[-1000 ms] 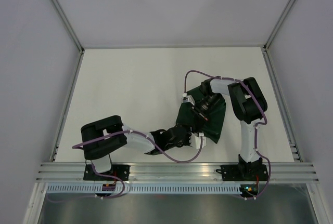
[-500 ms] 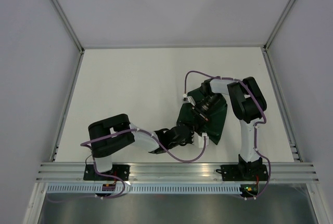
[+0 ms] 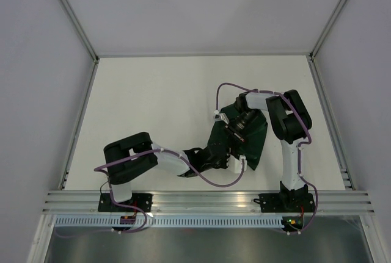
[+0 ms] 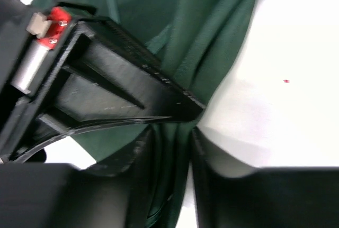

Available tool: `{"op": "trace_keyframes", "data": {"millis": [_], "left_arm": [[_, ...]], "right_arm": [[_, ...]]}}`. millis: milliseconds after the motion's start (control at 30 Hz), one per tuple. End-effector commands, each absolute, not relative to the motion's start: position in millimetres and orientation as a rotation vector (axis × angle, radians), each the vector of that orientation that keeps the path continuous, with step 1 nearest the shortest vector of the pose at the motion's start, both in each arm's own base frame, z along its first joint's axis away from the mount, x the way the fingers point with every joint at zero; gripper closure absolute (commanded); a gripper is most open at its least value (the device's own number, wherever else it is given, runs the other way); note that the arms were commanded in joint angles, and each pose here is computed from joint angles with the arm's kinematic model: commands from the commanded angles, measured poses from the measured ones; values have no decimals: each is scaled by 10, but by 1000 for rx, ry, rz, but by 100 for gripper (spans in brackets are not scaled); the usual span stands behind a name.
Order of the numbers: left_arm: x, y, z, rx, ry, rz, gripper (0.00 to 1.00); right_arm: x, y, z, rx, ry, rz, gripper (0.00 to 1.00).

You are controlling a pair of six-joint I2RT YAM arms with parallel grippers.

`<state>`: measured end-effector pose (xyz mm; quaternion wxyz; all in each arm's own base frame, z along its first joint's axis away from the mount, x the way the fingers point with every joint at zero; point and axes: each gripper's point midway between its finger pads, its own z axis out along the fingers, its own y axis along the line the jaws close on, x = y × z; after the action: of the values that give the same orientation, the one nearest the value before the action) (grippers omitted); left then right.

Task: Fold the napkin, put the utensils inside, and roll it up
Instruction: Roll the napkin with the utensil

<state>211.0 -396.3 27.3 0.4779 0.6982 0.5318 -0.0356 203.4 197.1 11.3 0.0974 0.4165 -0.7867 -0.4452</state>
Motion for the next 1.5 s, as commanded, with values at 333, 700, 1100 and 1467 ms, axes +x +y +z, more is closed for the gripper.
{"op": "trace_keyframes", "data": {"millis": [333, 700, 1100, 1467], "left_arm": [[1944, -3975, 30, 1753, 1533, -240, 98], [1883, -3941, 84, 1714, 1693, -420, 98], [1891, -3942, 109, 1639, 1793, -610, 98], [2011, -3901, 190, 1527, 1890, -881, 98]], "right_arm": [[2399, 1748, -392, 1547, -2400, -1084, 94], [2585, 1714, -139, 1588, -2516, -1069, 58], [2763, 1547, 245, 1606, -2659, -1116, 40], [2772, 1414, 423, 1691, -2730, -1118, 41]]}}
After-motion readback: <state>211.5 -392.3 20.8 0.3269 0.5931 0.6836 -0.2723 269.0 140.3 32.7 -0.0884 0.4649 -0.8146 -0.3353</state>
